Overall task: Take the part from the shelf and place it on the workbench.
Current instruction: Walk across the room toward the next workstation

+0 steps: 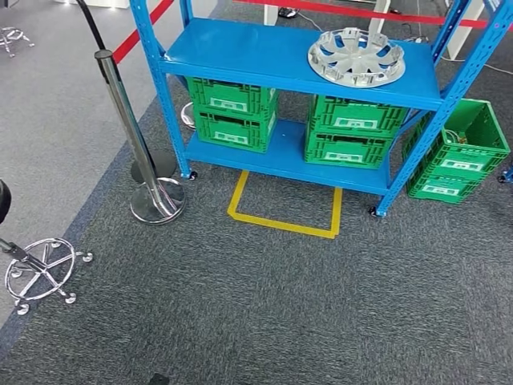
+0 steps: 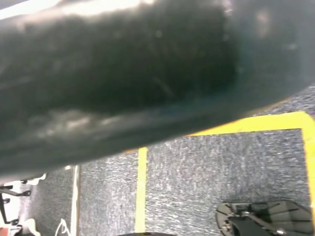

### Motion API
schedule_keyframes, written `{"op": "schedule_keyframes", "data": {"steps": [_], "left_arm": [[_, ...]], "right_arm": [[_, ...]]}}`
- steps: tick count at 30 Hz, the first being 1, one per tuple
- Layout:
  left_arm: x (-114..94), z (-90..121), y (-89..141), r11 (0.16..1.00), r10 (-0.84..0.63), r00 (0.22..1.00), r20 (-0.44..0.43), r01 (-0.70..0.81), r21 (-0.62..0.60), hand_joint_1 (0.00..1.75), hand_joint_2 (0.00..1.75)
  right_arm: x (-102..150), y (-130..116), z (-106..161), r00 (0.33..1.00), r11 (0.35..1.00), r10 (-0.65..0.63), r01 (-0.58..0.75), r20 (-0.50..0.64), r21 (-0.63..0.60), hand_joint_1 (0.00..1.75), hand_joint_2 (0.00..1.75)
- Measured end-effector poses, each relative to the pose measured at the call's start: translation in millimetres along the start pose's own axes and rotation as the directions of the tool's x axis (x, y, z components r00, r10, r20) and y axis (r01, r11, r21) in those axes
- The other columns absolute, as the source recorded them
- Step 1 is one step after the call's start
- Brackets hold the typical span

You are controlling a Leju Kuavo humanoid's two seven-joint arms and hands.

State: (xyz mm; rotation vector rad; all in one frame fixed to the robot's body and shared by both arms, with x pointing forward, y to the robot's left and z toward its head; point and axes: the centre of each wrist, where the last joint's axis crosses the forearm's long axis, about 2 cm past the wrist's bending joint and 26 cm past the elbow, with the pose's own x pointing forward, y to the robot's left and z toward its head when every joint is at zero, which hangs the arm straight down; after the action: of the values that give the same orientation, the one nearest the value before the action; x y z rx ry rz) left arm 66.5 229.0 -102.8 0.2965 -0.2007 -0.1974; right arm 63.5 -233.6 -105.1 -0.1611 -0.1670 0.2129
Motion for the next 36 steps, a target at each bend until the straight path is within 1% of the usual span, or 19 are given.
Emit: {"op": "schedule_keyframes", "data": {"steps": [23,36], "left_arm": [[0.7,-0.5,1.1,1.000,0.000,1.000,0.002,0.000,0.004,0.00,0.00],[1.3,-0.1,0.2,1.000,0.007,1.000,0.000,-0.007,0.003,0.00,0.00]], "right_arm": [[2.7,-0.6,-0.1,1.000,1.000,-0.002,0.002,0.006,-0.001,0.00,0.00],[-0.3,-0.1,0.0,1.000,1.000,0.000,0.000,0.000,0.000,0.00,0.00]]}}
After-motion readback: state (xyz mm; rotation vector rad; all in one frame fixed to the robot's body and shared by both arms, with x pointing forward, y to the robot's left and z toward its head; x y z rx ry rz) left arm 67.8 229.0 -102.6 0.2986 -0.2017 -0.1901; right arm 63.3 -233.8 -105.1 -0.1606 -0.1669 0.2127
